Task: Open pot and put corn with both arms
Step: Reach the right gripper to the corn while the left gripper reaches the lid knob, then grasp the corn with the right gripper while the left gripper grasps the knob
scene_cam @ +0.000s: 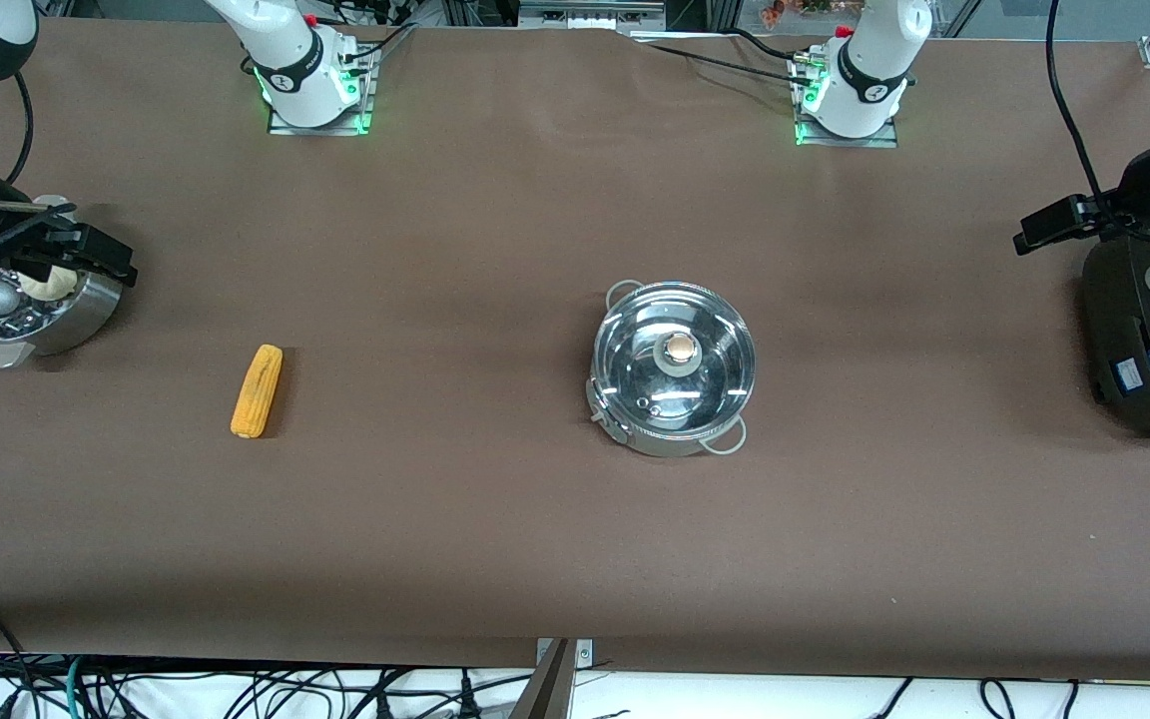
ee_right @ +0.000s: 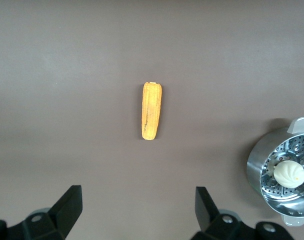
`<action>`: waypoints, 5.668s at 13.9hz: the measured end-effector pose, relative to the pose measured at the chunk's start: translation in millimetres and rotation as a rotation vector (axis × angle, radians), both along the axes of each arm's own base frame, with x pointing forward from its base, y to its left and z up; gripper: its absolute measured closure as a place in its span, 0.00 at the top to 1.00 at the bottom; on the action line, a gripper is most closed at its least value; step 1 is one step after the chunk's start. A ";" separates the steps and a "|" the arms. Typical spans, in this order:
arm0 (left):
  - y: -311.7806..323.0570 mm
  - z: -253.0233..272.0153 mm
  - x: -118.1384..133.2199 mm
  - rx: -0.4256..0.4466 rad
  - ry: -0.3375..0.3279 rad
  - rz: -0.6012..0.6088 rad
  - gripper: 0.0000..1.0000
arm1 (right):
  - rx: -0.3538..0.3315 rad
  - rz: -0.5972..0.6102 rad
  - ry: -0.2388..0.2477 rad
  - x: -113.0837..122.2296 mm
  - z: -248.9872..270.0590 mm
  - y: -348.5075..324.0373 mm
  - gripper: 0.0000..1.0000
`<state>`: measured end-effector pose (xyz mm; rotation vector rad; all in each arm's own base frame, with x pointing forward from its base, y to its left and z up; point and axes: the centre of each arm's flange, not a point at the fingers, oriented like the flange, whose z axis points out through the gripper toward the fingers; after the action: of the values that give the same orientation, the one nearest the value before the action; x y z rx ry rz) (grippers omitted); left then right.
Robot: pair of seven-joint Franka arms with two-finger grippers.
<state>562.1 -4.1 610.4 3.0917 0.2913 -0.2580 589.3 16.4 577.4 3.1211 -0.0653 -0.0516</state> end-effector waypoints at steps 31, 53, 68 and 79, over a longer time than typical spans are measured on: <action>-202.8 -127.0 40.1 -0.100 0.070 0.002 1.00 | 0.023 -0.015 -0.038 41.4 -358.0 -11.7 1.00; -355.2 -252.8 32.0 -0.043 -0.041 -0.091 0.94 | 0.022 0.009 -0.046 18.2 -384.6 -15.8 0.44; -356.1 -264.1 35.8 -0.050 -0.049 -0.086 0.71 | 0.015 0.026 0.058 57.8 -246.2 -12.3 0.32; -355.9 -270.3 33.5 -0.041 -0.036 -0.091 0.63 | 0.023 0.072 0.157 64.0 -66.0 9.0 0.32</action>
<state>595.6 -360.1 340.1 3.0696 0.1423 -0.2076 653.3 25.3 511.3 3.1258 0.0509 -0.2975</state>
